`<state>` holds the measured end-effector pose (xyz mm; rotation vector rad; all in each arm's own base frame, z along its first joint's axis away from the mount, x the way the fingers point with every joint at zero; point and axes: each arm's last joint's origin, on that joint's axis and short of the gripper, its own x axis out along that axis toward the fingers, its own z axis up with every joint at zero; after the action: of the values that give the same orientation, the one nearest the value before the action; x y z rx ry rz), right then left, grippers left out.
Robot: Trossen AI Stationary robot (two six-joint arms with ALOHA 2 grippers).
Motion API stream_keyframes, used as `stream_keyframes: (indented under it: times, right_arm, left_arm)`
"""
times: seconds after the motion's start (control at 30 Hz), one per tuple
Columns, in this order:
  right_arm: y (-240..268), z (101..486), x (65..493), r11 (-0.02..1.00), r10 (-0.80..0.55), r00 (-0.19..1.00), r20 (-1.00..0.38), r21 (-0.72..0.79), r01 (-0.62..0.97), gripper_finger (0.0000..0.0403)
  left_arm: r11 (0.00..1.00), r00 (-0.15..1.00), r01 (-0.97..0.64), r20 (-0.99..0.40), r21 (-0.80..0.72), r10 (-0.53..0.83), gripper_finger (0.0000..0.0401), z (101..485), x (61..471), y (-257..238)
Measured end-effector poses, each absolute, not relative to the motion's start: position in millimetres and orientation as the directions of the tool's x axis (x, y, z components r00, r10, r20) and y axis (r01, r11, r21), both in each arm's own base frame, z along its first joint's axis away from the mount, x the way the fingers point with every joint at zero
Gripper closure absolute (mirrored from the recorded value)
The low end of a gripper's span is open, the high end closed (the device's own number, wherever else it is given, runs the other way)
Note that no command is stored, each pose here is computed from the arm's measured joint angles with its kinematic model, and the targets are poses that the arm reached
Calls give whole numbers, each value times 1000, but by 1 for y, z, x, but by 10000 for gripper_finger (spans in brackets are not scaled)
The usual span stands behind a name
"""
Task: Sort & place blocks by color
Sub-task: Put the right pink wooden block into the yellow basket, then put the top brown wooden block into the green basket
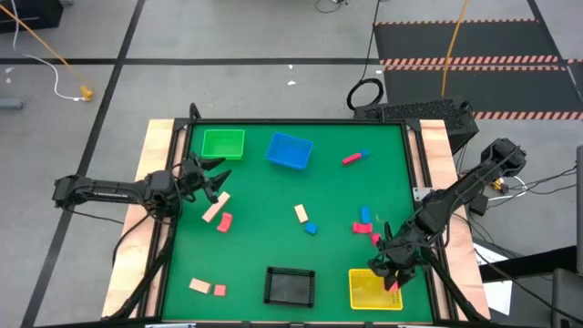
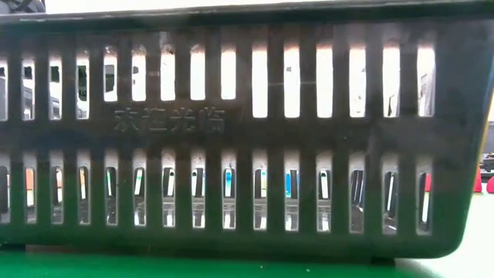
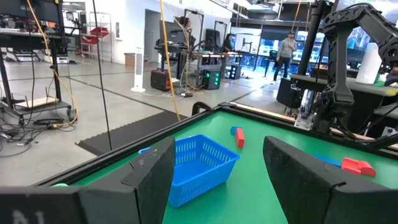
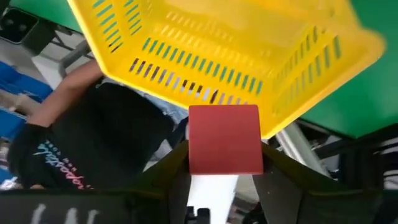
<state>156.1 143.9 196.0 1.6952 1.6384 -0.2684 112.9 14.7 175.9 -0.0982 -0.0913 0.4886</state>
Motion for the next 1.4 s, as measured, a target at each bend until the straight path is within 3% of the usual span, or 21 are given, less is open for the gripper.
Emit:
stream_keyframes:
  times: [0.33,0.53,0.8,1.0,1.17,1.4]
  right_arm:
    - [144,197,156,173,771,157,-618,440,881,193]
    - [146,205,160,208,801,222,-556,606,768,192]
    - [138,209,173,312,754,380,-535,801,510,197]
    - [132,220,187,395,720,533,-444,894,211,197]
    - [128,228,196,484,671,645,-366,875,-7,197]
    - [123,237,202,602,644,714,-276,759,-250,197]
  left_arm:
    - [879,879,-463,64,-116,472,157,176,113,15]
    - [878,879,-464,64,-116,473,157,176,113,15]
    - [878,879,-464,64,-116,472,158,176,113,15]
    - [878,879,-464,64,-116,473,157,176,113,15]
    - [879,876,-460,96,-128,473,157,179,113,15]
    - [872,875,-441,115,-214,471,157,181,112,14]
